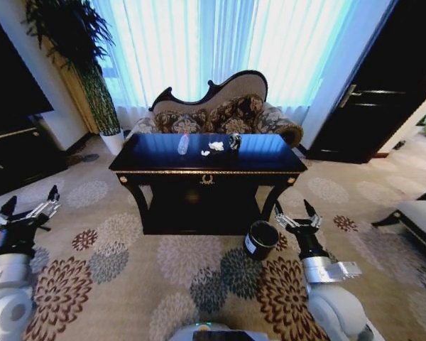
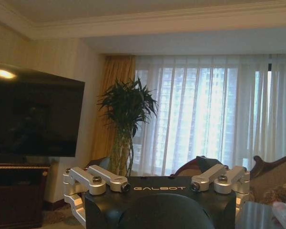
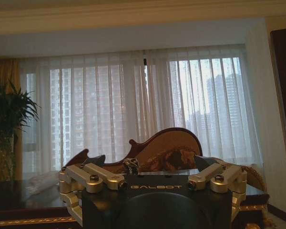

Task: Move to the front of the table and place the trash on the table into the trash bin.

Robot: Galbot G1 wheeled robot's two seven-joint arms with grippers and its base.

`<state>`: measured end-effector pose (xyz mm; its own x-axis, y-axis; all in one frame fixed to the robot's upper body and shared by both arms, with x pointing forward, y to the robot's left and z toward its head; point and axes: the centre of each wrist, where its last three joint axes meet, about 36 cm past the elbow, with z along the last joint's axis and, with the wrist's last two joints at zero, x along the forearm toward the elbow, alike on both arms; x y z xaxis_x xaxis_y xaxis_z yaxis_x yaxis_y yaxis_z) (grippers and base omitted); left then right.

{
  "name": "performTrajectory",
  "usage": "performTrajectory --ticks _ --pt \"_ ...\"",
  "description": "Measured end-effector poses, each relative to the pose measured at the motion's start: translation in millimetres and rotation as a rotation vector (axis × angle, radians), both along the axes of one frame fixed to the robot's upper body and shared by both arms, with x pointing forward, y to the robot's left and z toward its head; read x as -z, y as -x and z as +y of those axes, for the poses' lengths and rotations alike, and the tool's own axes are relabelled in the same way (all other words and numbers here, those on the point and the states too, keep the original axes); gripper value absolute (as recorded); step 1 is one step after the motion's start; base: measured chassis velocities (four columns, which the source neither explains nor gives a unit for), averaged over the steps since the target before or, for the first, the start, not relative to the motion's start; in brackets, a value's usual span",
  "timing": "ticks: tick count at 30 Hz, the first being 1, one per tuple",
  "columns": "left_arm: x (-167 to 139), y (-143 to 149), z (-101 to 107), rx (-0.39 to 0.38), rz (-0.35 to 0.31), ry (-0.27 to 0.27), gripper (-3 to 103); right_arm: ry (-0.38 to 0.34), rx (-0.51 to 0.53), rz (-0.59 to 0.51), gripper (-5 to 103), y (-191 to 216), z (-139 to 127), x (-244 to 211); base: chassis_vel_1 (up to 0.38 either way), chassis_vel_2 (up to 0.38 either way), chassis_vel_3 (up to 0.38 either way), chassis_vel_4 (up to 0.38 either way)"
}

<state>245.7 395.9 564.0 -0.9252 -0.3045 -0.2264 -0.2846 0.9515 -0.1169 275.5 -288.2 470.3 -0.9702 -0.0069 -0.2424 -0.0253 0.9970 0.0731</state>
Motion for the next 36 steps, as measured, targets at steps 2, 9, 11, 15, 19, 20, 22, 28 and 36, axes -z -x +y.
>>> performTrajectory --ticks 2,9,11,15,19,20,22,28,36 --pt "-0.9 1.0 -0.4 0.003 -0.001 -0.003 100 0.010 0.012 0.001 100 -2.4 -5.1 2.4 -0.186 0.194 0.205 -0.200" --pt "-0.7 1.5 -0.6 0.009 -0.001 -0.006 100 0.014 0.023 0.003 100 -5.3 -8.7 6.2 -0.216 0.206 0.201 -0.205" --pt "-0.8 1.8 -1.5 0.010 -0.002 -0.005 100 0.014 0.023 0.002 100 -5.6 -8.9 6.8 -0.216 0.240 0.247 -0.217" --pt "-1.5 3.0 -2.9 0.012 -0.002 -0.007 100 0.012 0.022 -0.003 100 -5.6 -8.9 7.5 -0.242 0.247 0.252 -0.250" --pt "-2.2 3.4 -2.8 0.011 -0.002 -0.010 100 0.006 0.023 -0.005 100 -5.3 -8.2 9.0 -0.242 0.246 0.236 -0.248" --pt "-2.2 3.4 -2.8 0.011 -0.002 -0.010 100 0.006 0.023 -0.005 100 -5.3 -8.2 9.0 -0.225 0.250 0.229 -0.235" --pt "-3.4 4.0 -3.8 0.012 -0.006 -0.012 100 -0.003 0.024 -0.003 100 -4.5 -6.2 11.0 -0.222 0.223 0.216 -0.214" --pt "-1.4 4.9 -4.5 0.007 0.000 -0.009 100 -0.013 0.017 -0.016 100 -4.4 -3.1 10.4 -0.158 0.185 0.176 -0.163" --pt "-2.2 2.7 -3.5 0.006 0.000 -0.008 100 -0.027 0.016 -0.024 100 -2.2 -0.5 13.4 -0.018 0.018 0.021 -0.012"
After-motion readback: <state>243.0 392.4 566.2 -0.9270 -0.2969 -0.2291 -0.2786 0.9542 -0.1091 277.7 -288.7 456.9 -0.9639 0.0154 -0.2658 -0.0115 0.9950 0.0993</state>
